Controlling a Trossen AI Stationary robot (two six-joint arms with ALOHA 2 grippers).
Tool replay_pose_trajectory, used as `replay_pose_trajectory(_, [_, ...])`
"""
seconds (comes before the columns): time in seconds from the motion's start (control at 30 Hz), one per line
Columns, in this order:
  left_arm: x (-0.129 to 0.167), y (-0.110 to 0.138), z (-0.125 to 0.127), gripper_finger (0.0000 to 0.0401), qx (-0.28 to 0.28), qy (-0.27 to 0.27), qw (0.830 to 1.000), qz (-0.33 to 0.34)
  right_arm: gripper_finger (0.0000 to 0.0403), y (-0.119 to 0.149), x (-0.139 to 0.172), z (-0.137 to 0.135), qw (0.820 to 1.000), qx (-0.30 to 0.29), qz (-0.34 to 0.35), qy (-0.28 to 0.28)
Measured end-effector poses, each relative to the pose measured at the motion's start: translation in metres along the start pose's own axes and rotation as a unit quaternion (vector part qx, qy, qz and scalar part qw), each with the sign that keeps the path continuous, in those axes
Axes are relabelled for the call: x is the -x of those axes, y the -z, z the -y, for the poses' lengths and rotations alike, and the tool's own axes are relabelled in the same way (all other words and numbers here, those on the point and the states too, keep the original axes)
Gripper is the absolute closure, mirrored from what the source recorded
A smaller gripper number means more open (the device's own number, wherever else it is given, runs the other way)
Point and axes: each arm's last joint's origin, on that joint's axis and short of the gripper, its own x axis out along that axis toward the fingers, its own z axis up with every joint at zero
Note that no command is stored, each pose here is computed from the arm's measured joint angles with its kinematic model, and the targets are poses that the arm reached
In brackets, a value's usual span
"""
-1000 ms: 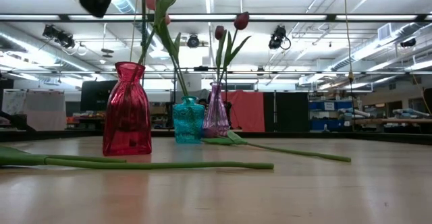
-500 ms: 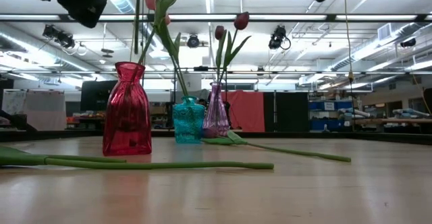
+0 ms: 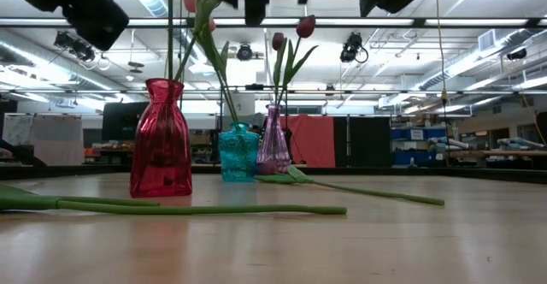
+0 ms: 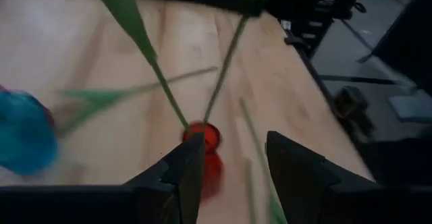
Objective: Sort flowers into vase by color
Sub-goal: Put the white flower into the red vase, then put the pink flower into the blue vase
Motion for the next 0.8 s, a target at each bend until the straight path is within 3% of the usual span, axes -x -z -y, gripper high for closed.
replay_pose_trajectory(0.23, [0.000,0.014,0.001,0.0236,0.079,0.059,0.990,-0.099,0.0311,0.015,0.011,-0.002,0.987,-0.027,-0.155,-0.020])
replay_pose_trajectory(0.5, [-0.021,0.035,0.006,0.0236,0.111,0.085,0.961,-0.239,0.0309,0.007,0.043,-0.013,0.949,-0.058,-0.307,-0.032])
replay_pose_trajectory(0.8, [-0.048,0.066,0.019,0.0236,0.142,0.061,0.914,-0.375,0.0309,0.000,0.071,-0.009,0.913,-0.076,-0.398,0.050])
